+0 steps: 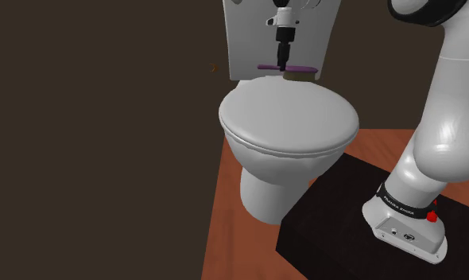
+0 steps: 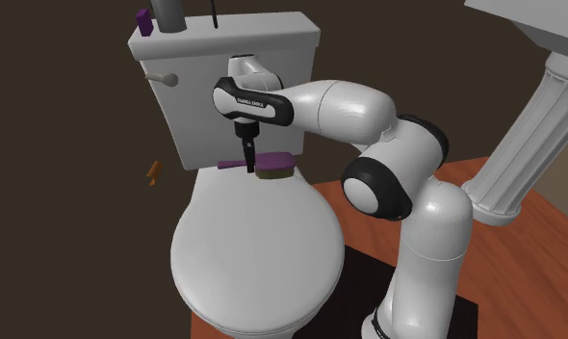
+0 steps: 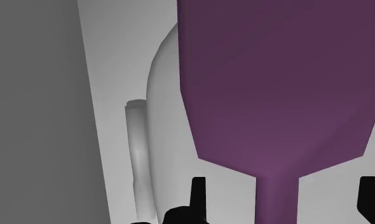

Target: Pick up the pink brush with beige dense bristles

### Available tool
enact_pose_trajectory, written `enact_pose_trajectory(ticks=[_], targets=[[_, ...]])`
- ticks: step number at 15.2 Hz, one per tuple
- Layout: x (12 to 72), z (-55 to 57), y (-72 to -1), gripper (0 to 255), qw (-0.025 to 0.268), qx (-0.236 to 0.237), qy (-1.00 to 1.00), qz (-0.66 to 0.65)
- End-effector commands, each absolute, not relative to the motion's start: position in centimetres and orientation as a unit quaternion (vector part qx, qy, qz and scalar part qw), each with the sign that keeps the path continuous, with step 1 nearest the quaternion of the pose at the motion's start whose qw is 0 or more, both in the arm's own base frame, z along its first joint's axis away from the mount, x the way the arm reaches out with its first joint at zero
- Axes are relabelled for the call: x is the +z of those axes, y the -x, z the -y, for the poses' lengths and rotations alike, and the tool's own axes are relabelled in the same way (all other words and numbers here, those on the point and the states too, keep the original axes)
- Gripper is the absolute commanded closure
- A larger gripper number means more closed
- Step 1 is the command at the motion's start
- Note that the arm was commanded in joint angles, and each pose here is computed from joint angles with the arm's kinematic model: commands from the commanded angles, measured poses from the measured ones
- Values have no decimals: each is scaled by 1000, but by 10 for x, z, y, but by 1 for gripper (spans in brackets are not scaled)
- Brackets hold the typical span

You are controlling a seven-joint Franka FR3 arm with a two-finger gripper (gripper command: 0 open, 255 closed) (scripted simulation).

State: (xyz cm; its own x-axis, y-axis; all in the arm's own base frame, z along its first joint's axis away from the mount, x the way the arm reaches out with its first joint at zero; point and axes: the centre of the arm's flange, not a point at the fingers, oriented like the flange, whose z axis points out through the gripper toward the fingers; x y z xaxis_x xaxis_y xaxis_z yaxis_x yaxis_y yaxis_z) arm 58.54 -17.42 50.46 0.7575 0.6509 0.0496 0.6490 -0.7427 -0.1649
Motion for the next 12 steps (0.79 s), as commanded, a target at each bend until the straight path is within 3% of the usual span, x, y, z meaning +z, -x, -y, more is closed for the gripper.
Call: enact_pose_trajectory(ticks=[1, 4, 5, 12], targets=[[494, 175, -585, 0, 86, 5, 933, 349], [486, 175, -585, 0, 86, 5, 933, 349], [486, 175, -585, 255, 86, 5, 933, 349], [486, 175, -585, 255, 86, 5, 933, 349]])
